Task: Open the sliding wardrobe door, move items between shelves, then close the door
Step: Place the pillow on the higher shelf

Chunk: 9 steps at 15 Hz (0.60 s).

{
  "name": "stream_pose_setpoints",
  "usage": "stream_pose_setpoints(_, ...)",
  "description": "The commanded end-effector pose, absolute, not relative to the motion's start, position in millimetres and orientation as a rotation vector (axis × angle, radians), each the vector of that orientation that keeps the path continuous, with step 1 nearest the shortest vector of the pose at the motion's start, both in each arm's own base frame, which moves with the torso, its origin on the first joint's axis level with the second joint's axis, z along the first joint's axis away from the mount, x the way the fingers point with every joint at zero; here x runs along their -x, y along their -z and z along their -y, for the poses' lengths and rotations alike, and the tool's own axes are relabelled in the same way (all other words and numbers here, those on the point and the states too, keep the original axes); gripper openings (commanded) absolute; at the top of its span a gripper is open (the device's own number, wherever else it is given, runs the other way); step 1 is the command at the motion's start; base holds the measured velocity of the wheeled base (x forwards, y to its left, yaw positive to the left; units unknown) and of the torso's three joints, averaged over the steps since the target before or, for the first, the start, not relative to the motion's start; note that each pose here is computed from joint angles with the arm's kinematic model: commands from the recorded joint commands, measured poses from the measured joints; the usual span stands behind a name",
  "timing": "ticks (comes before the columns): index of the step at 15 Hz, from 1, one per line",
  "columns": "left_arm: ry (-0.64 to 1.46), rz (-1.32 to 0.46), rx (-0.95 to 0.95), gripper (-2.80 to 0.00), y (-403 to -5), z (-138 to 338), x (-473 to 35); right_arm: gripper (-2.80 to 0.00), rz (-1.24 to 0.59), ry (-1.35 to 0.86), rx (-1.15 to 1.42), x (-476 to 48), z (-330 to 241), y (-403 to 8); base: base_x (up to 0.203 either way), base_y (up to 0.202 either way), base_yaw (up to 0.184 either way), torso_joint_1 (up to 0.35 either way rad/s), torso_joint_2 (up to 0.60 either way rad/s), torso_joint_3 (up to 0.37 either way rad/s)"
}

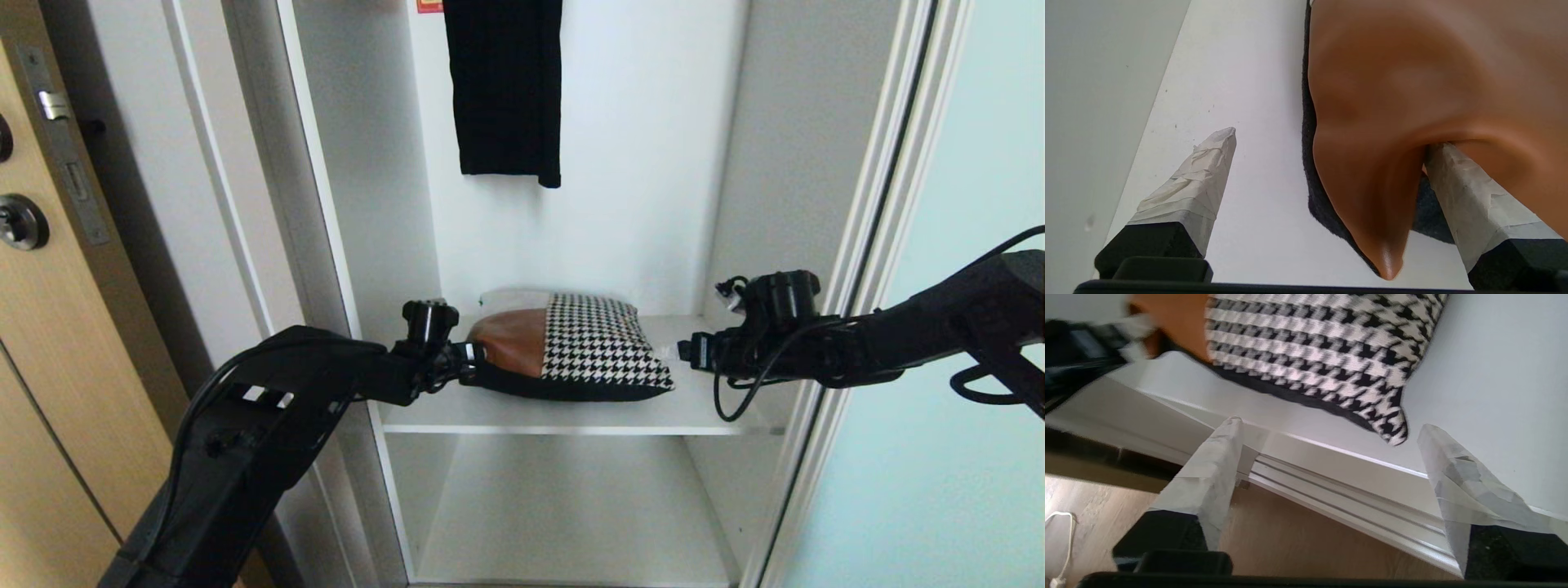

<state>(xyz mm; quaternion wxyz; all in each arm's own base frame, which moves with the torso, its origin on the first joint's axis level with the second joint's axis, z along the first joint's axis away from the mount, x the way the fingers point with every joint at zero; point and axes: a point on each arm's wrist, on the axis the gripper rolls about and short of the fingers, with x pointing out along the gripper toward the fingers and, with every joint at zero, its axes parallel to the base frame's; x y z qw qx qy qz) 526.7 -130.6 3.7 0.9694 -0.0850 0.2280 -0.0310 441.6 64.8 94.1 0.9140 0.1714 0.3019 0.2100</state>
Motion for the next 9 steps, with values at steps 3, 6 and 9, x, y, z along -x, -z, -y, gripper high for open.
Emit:
stream_pose_setpoints(3,0.062,-0.467,0.148,0.00,7,131,-527,0.00,-0.554,-0.483,-0.348,-419,-62,-108,0.000,0.000,0.000,0.000,0.00,0.000)
stream_pose_setpoints(6,0.064,-0.506,0.137,0.00,-4,127,-511,0.00,-0.527,-0.497,-0.352,-417,-56,-114,0.000,0.000,0.000,0.000,0.00,0.000)
stream_pose_setpoints(9,0.113,-0.463,0.119,0.00,-22,123,-491,0.00,-0.534,-0.505,-0.357,-415,-54,-111,0.000,0.000,0.000,0.000,0.00,0.000)
